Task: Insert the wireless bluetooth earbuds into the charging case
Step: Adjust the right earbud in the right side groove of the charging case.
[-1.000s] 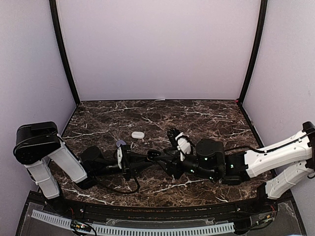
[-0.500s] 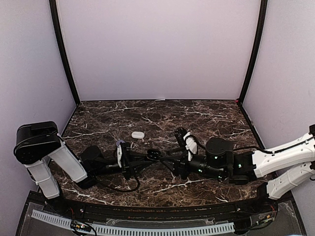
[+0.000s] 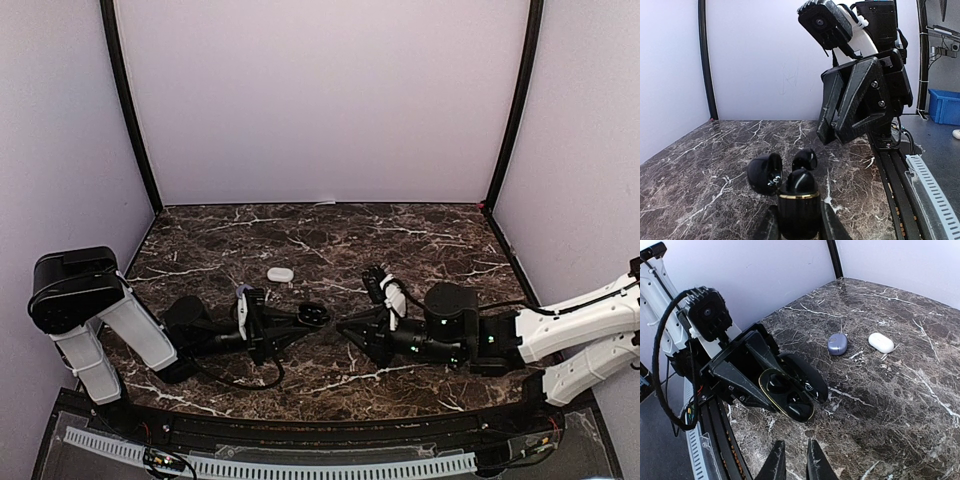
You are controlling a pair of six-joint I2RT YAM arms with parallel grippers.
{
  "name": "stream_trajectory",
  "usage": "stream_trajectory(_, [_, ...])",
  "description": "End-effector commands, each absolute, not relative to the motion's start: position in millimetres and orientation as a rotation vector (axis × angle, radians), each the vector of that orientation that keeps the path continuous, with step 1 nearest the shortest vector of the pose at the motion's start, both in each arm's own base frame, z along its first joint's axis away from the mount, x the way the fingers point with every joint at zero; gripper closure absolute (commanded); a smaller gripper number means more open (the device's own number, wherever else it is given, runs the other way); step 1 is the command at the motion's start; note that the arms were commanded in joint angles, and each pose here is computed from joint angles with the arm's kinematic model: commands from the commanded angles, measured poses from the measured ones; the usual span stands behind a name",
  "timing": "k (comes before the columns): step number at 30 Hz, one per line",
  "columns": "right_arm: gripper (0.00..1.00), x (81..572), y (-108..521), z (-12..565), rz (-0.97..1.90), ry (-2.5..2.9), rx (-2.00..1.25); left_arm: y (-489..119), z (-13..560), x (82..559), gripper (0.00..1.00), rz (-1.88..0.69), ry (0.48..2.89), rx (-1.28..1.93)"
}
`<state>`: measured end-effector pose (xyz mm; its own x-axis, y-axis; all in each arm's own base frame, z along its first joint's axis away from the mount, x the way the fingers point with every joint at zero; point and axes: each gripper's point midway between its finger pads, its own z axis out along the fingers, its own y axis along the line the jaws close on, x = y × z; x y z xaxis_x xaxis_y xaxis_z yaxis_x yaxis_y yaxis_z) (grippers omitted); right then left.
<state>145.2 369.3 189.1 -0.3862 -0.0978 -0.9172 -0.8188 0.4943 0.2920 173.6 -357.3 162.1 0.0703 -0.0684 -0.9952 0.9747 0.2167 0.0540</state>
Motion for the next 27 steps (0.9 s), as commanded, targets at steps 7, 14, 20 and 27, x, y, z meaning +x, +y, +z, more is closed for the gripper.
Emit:
stream_trajectory(7, [0.89,147.5,385.9,199.9,1.005,1.761,-0.795,-348.8,219.0,164.3,1.0,-1.06,0.955,0.944])
stream_trajectory(14, [0.91,150.3,391.5,204.6,1.0,1.746,-0.805,-348.7,219.0,163.2,1.0,-1.054,0.946,0.952])
stream_trajectory(20, [0.94,153.9,392.9,203.3,0.993,1.756,-0.796,-349.0,218.6,159.7,1.0,-1.055,0.929,0.973])
stream_trajectory(27, [0.96,153.1,395.2,202.0,1.004,1.756,-0.81,-349.6,217.6,158.2,1.0,-1.056,0.924,0.983])
